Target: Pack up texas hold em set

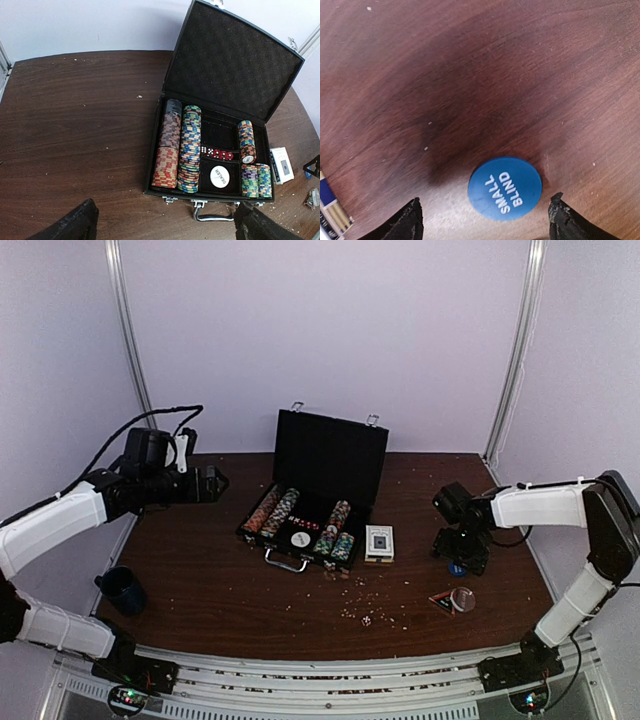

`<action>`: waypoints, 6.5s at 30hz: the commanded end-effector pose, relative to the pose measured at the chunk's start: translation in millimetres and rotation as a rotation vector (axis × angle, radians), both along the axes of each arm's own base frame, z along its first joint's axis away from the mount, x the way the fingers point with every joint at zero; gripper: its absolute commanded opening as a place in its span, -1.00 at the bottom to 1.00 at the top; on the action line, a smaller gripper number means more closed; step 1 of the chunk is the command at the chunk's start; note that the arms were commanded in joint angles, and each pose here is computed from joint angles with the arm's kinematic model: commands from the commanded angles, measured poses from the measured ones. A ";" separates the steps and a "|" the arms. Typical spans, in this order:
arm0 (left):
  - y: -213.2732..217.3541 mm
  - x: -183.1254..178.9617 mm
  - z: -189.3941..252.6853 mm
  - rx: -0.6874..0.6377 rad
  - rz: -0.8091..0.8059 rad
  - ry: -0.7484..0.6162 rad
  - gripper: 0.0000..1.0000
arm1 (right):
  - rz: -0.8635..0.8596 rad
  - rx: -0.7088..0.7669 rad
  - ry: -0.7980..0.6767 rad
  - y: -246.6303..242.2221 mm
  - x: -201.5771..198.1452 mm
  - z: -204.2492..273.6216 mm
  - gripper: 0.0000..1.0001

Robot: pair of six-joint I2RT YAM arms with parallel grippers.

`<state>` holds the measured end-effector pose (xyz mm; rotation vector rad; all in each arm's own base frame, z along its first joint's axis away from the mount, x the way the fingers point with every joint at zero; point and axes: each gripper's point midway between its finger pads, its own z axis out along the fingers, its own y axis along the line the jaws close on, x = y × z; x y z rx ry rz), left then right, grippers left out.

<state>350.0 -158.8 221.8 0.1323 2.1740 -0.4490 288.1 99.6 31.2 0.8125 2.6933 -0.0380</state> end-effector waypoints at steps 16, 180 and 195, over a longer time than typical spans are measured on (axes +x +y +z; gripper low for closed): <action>-4.2 12.6 5.9 0.000 0.003 -0.017 0.95 | 0.037 -0.003 0.084 -5.2 1.8 -27.3 0.31; -49.7 -195.4 -148.1 -0.249 -0.281 0.808 0.01 | 0.643 0.785 -0.102 278.4 -148.4 79.1 0.31; -55.3 -237.3 -168.2 -0.196 -0.368 0.887 -0.08 | 0.577 0.866 -0.089 379.8 -192.1 64.6 0.21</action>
